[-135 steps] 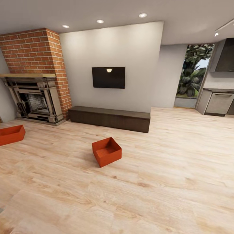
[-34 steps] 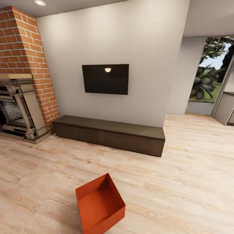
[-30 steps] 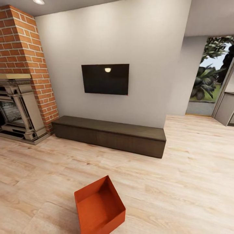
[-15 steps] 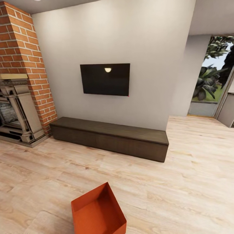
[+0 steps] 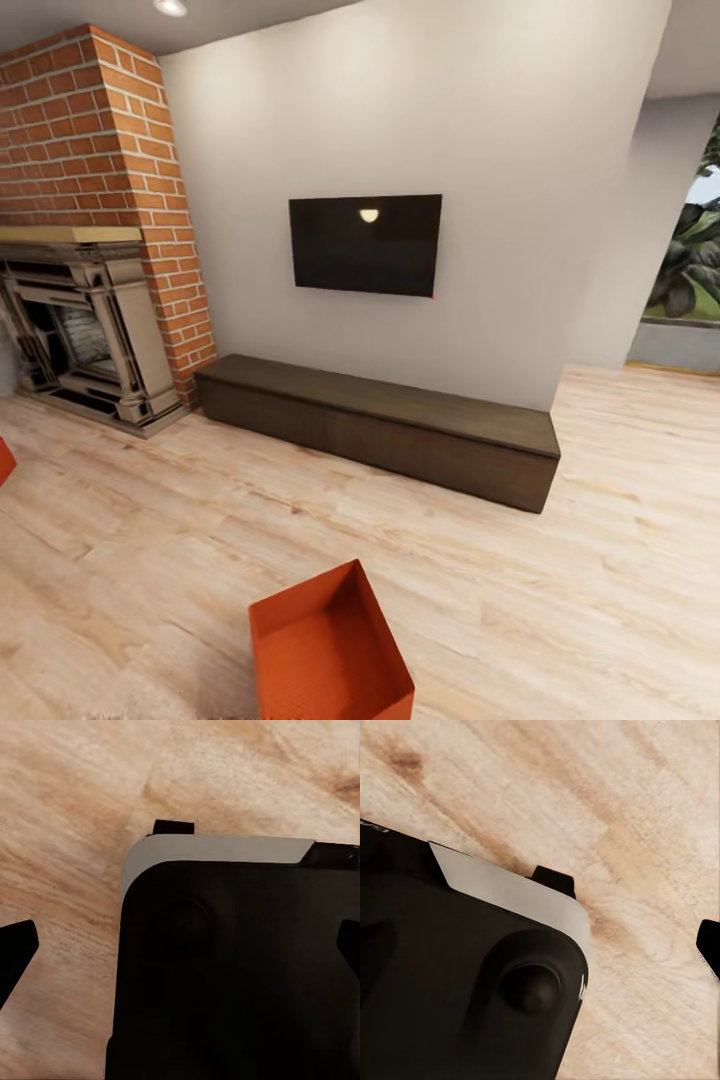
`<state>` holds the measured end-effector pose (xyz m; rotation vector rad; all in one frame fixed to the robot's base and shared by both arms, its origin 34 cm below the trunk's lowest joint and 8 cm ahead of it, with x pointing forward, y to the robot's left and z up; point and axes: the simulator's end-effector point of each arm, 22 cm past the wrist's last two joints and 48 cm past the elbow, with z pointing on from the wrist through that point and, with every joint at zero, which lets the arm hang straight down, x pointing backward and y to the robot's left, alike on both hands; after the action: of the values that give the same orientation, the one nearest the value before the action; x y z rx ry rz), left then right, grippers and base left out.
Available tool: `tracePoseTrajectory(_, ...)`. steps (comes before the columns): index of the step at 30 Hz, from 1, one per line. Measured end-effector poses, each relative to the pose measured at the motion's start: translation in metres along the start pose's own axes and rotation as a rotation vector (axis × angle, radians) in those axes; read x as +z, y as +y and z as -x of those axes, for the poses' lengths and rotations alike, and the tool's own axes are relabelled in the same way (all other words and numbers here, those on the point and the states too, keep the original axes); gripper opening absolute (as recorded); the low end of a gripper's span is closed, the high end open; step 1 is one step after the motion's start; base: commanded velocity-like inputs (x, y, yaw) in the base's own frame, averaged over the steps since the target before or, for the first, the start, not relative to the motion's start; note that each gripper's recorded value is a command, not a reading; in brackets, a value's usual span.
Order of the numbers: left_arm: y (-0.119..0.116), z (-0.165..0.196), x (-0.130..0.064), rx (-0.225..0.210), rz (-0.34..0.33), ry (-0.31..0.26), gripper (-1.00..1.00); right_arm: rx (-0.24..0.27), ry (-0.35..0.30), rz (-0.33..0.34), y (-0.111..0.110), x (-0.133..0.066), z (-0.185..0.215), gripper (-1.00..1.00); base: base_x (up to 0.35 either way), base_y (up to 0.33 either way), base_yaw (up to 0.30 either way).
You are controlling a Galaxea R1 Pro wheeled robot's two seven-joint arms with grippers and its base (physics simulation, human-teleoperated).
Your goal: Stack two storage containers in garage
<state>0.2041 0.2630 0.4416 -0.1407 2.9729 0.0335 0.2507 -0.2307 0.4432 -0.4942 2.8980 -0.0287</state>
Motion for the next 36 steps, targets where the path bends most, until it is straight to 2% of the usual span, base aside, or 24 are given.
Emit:
tracePoseTrajectory(16,-0.0021,-0.0005,0.0000,-0.002,-0.002,0.002,1.00,0.000,0.001,0.000,-0.0002,0.0000,-0.0003,1.00,0.003,-0.004,0.260)
tracePoseTrajectory(36,-0.0013,-0.0011,-0.0001,-0.001,-0.002,0.005,1.00,0.000,0.001,0.000,0.0003,-0.0001,-0.0003,1.00,0.123,-0.242,0.022)
